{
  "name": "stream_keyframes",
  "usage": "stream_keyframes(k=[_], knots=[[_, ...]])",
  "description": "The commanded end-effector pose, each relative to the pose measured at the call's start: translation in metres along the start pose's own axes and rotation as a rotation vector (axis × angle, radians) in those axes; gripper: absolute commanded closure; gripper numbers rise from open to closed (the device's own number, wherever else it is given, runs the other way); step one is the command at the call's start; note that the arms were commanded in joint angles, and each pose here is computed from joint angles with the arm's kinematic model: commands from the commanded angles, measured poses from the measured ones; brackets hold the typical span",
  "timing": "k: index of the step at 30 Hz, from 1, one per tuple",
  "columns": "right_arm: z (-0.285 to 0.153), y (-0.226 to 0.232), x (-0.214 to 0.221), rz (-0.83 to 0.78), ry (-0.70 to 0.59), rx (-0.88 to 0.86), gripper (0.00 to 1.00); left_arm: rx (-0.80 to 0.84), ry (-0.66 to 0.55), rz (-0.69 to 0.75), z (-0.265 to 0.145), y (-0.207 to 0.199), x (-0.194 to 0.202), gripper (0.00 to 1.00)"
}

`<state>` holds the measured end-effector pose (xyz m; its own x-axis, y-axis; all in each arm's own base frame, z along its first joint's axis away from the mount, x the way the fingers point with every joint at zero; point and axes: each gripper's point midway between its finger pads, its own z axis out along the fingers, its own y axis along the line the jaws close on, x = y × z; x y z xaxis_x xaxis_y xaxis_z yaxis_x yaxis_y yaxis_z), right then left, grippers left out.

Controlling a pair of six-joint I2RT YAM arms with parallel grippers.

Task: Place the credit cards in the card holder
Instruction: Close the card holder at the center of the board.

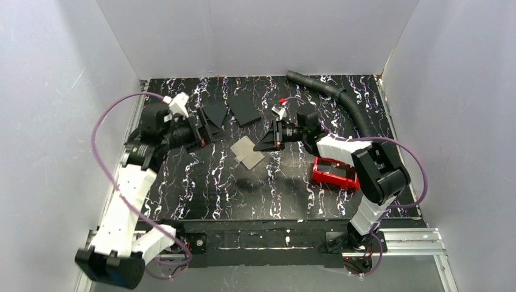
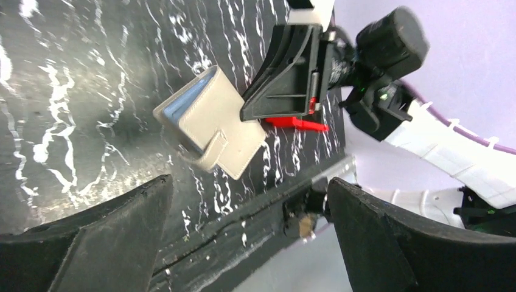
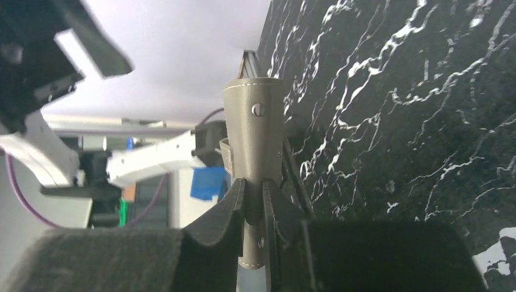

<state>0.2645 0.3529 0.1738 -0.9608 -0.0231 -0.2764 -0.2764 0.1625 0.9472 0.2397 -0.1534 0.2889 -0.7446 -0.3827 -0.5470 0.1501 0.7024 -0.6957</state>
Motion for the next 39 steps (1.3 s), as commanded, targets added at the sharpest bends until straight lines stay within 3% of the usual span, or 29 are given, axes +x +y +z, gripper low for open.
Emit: stream_keyframes(k=[1,7,14,21,26,32,39], knots=[[-0.015,0.038,0.020,-0.167,0.172,-0.058,0.99,0.160,0.237,-0.013,0.019,-0.015,0.020,0.02],[-0.023,0.066,0.023,-0.236,0.187,-0.116,0.99,0.235,0.378,-0.039,0.036,-0.006,0.043,0.02],[-0.019,0.087,0.031,-0.274,0.221,-0.165,0.99,0.254,0.447,-0.015,0.046,0.001,0.069,0.03],[-0.017,0.094,0.036,-0.282,0.233,-0.189,0.99,0.326,0.494,-0.036,0.052,-0.004,0.085,0.26],[-0.019,0.103,0.041,-0.299,0.246,-0.226,0.99,0.336,0.530,-0.060,0.051,-0.001,0.093,0.30],[-0.024,0.106,0.048,-0.312,0.261,-0.240,0.99,0.199,0.396,0.058,0.041,0.008,0.076,0.18],[-0.024,0.116,0.049,-0.343,0.268,-0.261,0.99,0.206,0.382,0.073,0.031,0.000,0.073,0.14]])
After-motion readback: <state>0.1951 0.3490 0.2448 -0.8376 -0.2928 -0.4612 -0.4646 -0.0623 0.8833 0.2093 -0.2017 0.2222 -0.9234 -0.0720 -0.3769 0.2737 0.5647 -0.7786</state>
